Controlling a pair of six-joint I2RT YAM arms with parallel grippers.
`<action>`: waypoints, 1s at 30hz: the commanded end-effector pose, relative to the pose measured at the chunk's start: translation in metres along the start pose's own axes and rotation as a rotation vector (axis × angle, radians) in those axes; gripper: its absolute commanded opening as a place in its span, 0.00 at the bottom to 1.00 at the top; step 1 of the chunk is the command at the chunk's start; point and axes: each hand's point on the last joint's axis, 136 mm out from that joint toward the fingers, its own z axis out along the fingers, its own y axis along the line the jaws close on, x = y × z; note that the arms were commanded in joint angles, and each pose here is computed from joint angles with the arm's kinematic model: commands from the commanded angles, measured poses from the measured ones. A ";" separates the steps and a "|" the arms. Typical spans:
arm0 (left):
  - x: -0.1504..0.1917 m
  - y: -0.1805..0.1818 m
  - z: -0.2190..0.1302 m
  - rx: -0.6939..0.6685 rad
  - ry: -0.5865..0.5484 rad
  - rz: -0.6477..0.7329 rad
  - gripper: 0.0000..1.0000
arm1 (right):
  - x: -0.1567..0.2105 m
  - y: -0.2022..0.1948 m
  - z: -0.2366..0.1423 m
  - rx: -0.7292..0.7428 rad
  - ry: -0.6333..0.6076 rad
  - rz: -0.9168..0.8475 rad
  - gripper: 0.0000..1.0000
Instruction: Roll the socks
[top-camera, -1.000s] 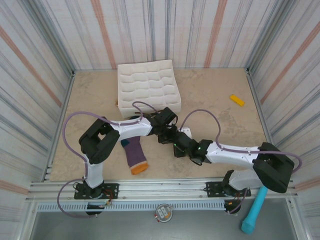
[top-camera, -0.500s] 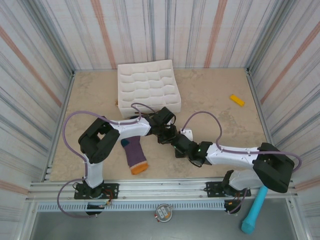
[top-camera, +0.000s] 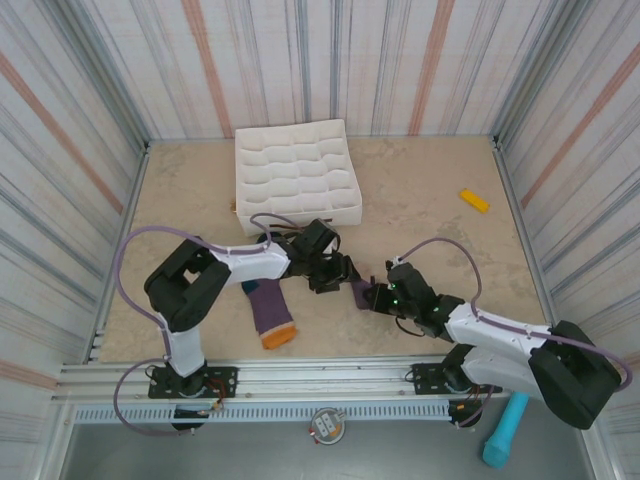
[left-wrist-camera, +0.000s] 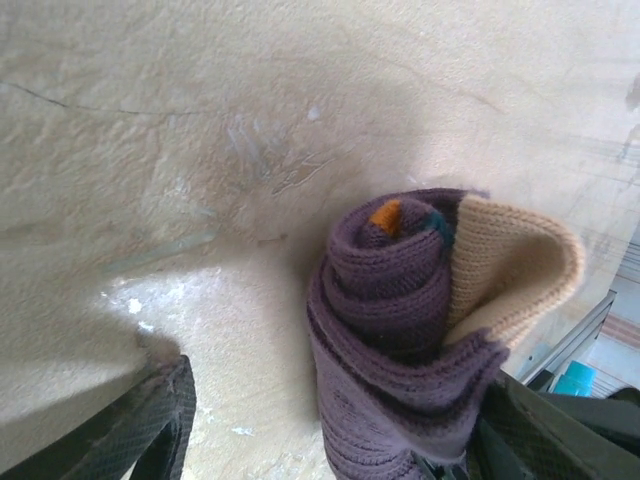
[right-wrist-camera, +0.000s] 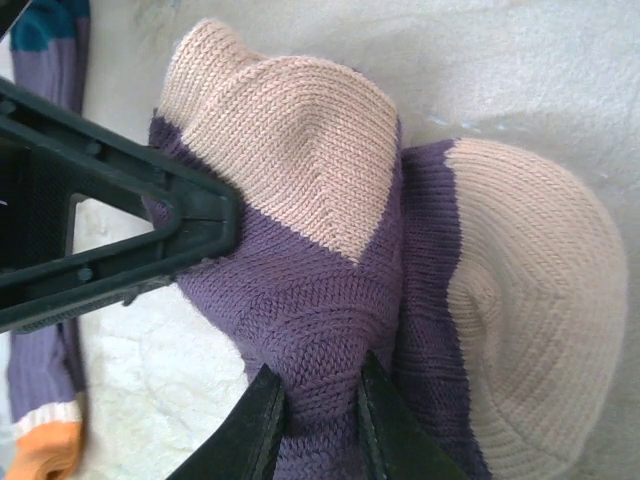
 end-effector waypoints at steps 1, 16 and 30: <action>-0.005 -0.005 -0.011 0.039 -0.038 0.028 0.70 | 0.034 -0.030 -0.002 0.024 0.169 0.114 0.08; -0.007 -0.036 -0.016 0.185 -0.079 0.132 0.66 | 0.037 -0.050 -0.006 -0.067 0.264 0.376 0.09; 0.016 -0.033 0.014 0.109 0.009 0.164 0.58 | 0.029 -0.065 -0.010 -0.082 0.289 0.544 0.10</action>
